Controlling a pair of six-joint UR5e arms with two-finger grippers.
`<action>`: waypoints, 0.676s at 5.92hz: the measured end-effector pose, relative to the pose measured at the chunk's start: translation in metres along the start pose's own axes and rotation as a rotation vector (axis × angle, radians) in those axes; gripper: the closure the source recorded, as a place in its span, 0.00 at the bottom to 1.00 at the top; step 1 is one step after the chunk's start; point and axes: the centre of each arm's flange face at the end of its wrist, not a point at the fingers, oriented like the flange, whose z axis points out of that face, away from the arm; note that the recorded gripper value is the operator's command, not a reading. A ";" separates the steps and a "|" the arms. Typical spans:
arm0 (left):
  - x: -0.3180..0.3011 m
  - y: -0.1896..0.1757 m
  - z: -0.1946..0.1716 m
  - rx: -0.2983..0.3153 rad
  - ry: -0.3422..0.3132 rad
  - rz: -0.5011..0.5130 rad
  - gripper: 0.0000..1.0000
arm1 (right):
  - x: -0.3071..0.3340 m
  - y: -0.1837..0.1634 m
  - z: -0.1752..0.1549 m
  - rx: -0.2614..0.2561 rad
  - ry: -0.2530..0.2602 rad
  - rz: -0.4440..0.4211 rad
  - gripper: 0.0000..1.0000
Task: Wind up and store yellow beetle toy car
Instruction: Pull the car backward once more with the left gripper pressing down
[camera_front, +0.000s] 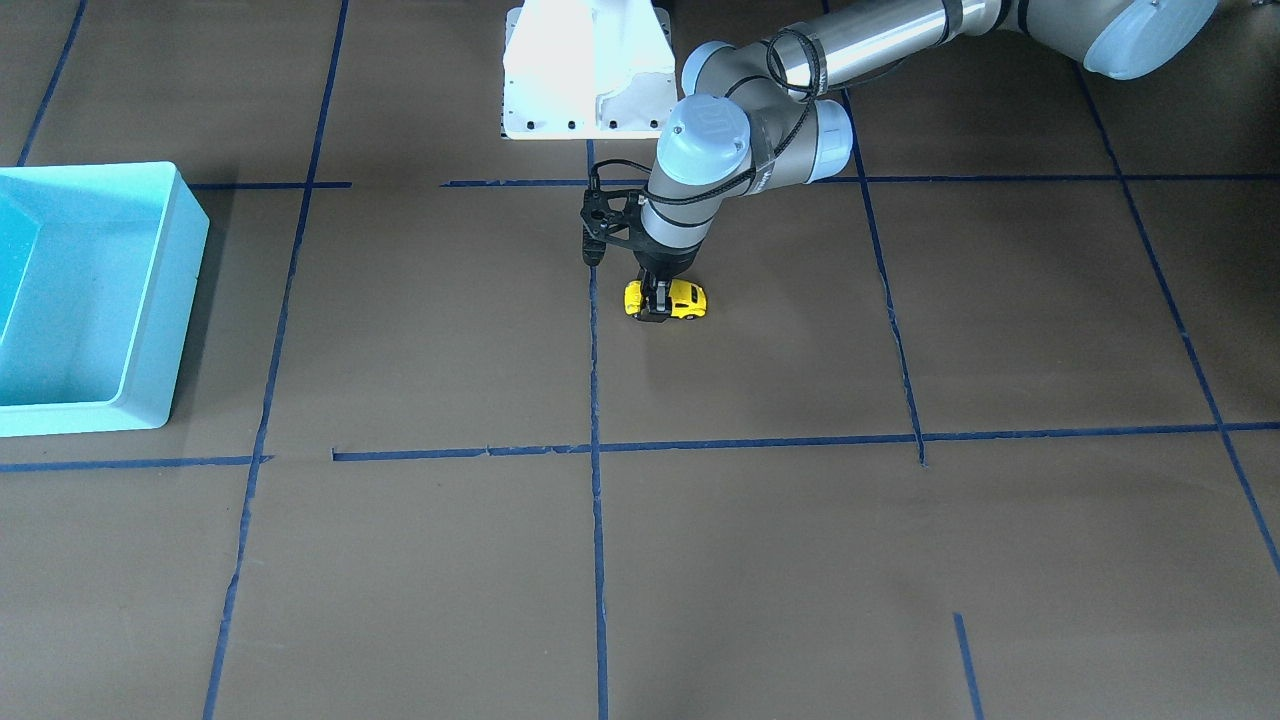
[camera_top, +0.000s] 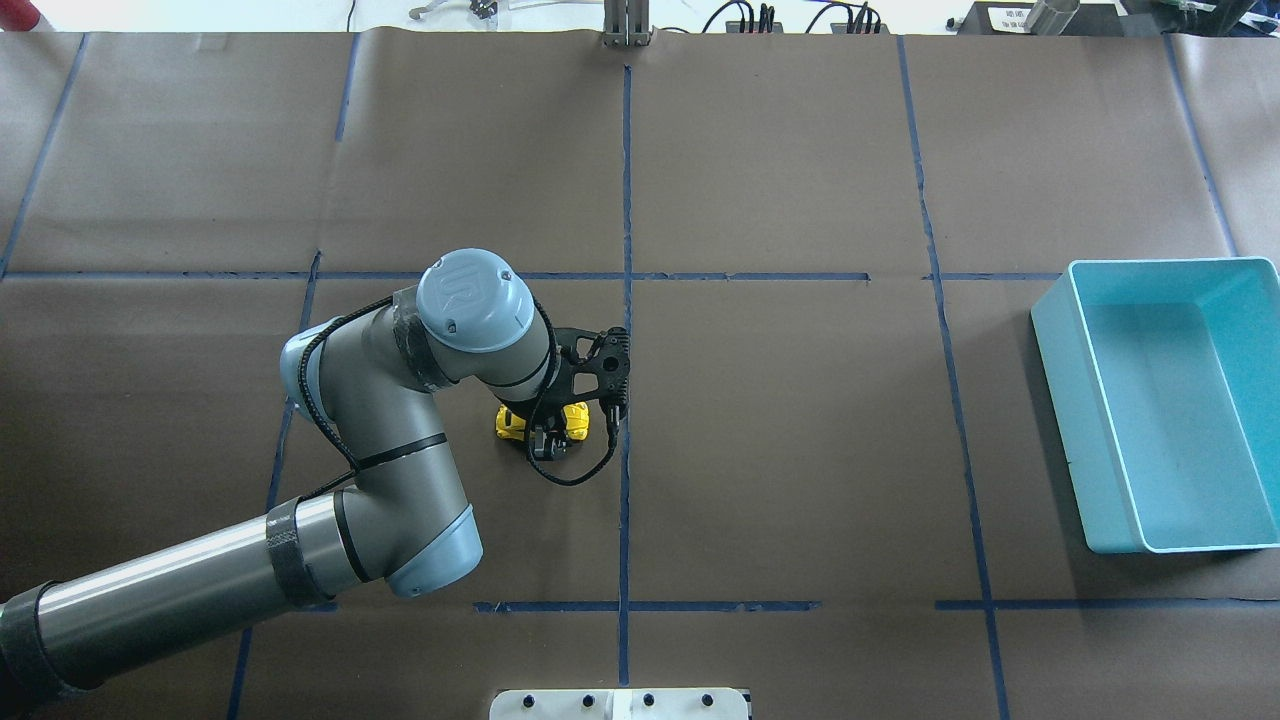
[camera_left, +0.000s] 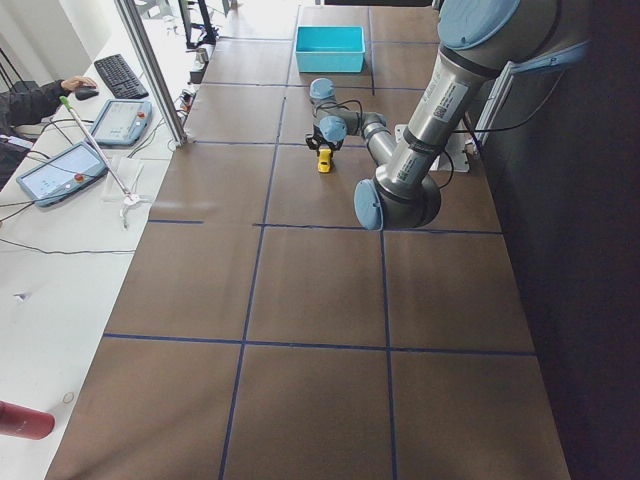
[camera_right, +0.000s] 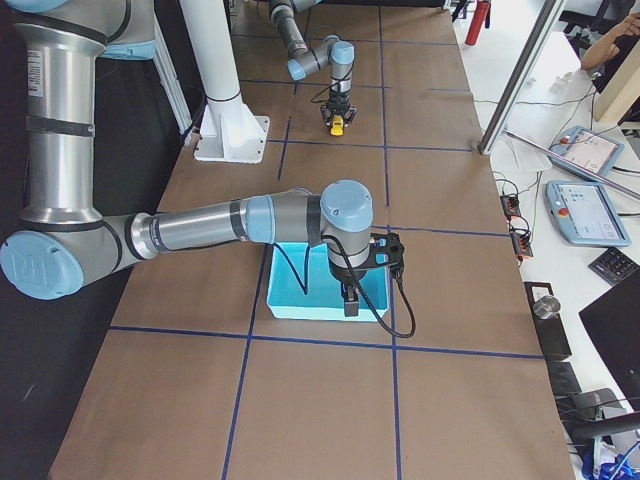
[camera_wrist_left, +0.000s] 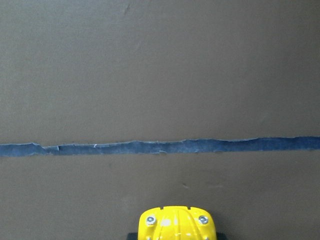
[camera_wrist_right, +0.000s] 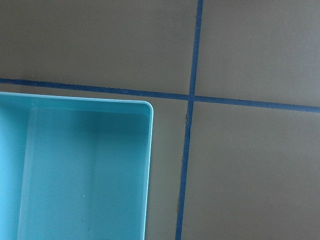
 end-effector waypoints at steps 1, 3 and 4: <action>0.001 0.005 0.001 0.000 0.000 0.000 1.00 | 0.000 0.000 0.000 0.001 -0.001 -0.001 0.00; 0.000 0.014 0.003 0.009 -0.006 0.001 0.99 | 0.000 0.000 -0.001 0.002 -0.001 -0.001 0.00; -0.001 0.017 0.002 0.009 -0.010 -0.001 0.46 | 0.000 0.000 0.000 0.001 -0.001 0.000 0.00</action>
